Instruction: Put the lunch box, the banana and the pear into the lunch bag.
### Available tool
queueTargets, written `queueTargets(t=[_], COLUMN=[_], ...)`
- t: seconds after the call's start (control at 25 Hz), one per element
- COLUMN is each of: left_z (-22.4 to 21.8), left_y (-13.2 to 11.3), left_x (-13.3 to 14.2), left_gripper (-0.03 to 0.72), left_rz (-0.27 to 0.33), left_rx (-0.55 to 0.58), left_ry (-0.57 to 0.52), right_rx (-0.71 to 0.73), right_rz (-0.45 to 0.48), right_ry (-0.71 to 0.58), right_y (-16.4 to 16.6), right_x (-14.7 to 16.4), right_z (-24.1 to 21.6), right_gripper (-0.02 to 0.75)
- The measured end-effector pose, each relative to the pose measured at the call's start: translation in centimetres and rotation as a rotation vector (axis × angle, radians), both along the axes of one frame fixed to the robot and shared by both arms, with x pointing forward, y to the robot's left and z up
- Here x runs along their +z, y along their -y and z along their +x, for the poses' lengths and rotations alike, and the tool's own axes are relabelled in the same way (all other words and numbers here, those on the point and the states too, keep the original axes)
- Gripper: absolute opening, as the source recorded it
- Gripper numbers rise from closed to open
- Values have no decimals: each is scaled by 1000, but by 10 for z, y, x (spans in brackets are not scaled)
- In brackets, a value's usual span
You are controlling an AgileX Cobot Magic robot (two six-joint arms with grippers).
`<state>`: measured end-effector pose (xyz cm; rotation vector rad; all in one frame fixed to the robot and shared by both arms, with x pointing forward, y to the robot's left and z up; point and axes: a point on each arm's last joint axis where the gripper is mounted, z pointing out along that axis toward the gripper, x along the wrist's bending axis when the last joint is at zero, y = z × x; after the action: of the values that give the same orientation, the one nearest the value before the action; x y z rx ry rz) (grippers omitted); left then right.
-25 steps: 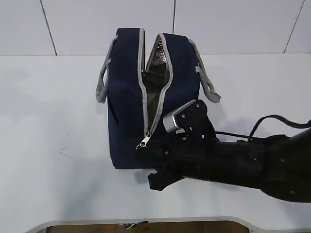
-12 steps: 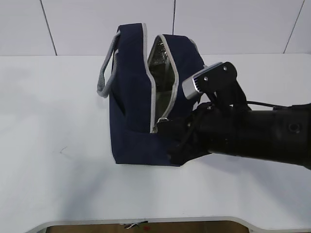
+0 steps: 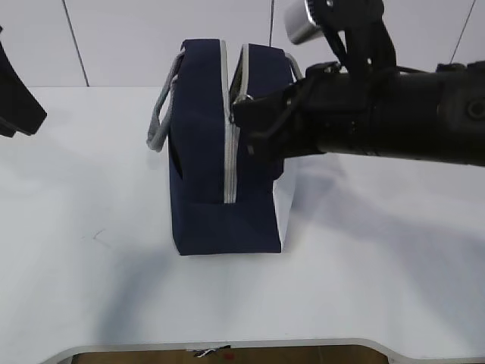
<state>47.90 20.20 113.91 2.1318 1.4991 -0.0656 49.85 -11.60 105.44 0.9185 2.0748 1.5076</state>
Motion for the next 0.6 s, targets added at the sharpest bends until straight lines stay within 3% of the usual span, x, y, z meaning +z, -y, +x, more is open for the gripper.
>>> queueTargets(t=[0.2, 0.44, 0.6], left_z=[18, 31, 31], left_y=[5, 18, 38], left_x=[-15, -25, -27], left_gripper=[244, 245, 309], left_rz=[30, 37, 26], left_rx=[-81, -166, -234], left_ry=[31, 112, 158], right_rx=[11, 24, 35], right_rz=[34, 41, 41], right_ry=[31, 15, 6], right_y=[-6, -8, -10], right_x=[26, 34, 34], right_z=[7, 8, 10], right_gripper=[17, 17, 17])
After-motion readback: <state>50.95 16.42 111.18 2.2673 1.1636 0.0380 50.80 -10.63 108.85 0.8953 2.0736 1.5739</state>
